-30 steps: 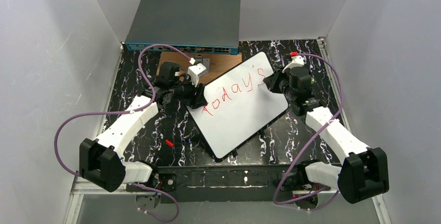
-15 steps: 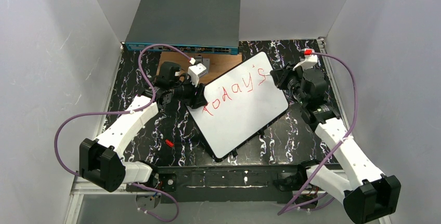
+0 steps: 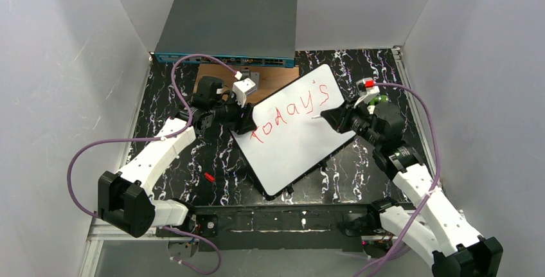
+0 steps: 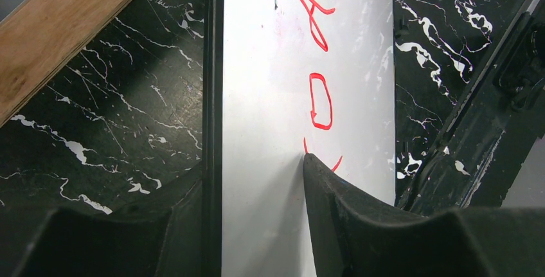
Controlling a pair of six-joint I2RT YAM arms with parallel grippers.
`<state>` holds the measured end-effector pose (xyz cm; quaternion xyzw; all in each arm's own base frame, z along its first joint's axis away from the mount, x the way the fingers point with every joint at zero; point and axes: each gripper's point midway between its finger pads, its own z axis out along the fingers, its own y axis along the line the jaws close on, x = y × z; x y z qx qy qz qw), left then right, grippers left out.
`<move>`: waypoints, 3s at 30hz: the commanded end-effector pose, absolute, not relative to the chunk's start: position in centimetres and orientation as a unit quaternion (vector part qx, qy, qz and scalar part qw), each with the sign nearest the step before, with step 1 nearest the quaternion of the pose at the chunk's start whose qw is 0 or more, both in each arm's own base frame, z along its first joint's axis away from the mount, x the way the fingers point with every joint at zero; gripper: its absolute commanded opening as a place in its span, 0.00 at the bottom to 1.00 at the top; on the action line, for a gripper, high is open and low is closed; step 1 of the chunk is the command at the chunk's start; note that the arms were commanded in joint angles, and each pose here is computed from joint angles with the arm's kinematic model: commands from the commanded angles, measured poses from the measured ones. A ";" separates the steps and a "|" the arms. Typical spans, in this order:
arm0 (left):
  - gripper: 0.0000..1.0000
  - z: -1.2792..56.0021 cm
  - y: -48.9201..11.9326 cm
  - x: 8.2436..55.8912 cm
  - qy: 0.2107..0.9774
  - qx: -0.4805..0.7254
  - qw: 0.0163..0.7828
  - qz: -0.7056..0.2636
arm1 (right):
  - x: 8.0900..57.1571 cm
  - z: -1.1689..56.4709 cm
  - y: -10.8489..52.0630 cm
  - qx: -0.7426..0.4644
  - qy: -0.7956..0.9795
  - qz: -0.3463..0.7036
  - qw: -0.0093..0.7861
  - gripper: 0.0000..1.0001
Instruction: Write a sentence on the whiteboard
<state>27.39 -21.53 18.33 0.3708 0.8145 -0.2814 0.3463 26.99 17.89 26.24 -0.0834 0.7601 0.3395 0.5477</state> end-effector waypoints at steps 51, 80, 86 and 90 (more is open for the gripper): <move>0.00 18.7 -22.1 25.0 0.786 0.427 0.340 -0.290 | 20.3 19.1 29.2 -0.225 0.768 0.393 0.453 0.01; 0.00 19.3 -22.1 24.7 0.784 0.430 0.341 -0.291 | 20.0 17.9 31.5 -0.253 0.772 0.403 0.422 0.01; 0.00 19.4 -22.2 24.8 0.783 0.431 0.342 -0.292 | 19.7 17.1 31.3 -0.255 0.777 0.397 0.416 0.01; 0.00 19.5 -22.2 24.8 0.782 0.431 0.343 -0.292 | 19.7 16.3 31.0 -0.254 0.784 0.388 0.412 0.01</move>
